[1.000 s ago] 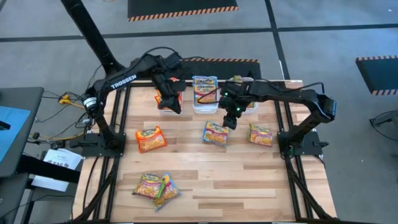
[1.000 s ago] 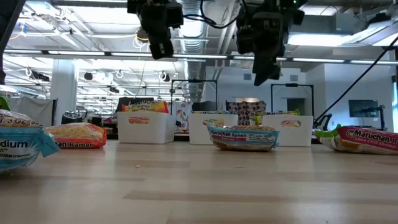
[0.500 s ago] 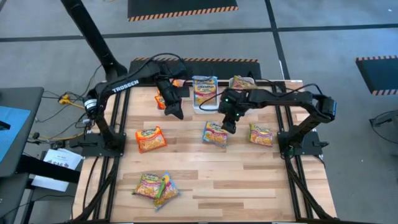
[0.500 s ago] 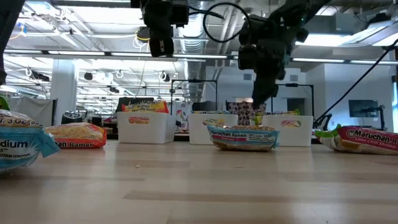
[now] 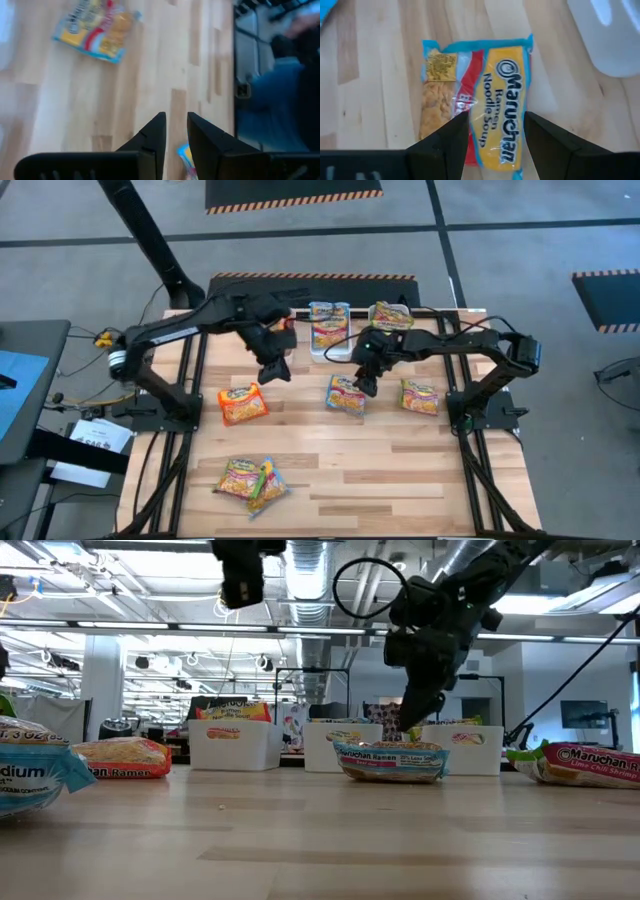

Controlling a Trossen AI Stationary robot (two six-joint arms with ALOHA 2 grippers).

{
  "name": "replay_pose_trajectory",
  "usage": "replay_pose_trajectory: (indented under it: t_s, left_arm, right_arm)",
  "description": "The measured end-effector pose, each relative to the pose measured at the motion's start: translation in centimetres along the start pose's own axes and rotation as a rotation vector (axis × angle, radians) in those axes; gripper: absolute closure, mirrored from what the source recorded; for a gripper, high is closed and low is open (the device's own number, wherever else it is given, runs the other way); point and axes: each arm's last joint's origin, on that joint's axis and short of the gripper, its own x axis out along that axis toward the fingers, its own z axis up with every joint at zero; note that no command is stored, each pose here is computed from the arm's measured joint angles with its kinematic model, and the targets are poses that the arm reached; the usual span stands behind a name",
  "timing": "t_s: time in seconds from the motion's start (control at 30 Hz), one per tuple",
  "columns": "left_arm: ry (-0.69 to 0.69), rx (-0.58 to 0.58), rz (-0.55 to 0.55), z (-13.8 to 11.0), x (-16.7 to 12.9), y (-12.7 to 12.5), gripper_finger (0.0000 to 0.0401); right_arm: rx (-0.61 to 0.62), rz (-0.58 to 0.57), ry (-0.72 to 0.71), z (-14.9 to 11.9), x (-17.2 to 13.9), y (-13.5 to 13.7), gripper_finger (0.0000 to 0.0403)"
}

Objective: Sort Maruchan noodles
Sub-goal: Put the blue noodle pack into the center white bin

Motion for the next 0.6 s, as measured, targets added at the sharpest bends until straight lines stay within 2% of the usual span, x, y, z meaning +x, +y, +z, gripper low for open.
replay_pose_trajectory:
  t_s: [0.37, 0.6]
  left_arm:
    - [-0.216, -0.155, 0.134, -4.9, -1.4, -1.0, 0.0338]
    - [-0.271, -0.187, 0.201, -6.3, -2.2, -1.7, 0.0338]
  right_arm:
    - [0.015, -0.006, -0.018, -0.2, 0.3, -0.5, 0.0191]
    - [0.071, -0.027, 0.033, -0.6, 2.9, -1.3, 0.0191]
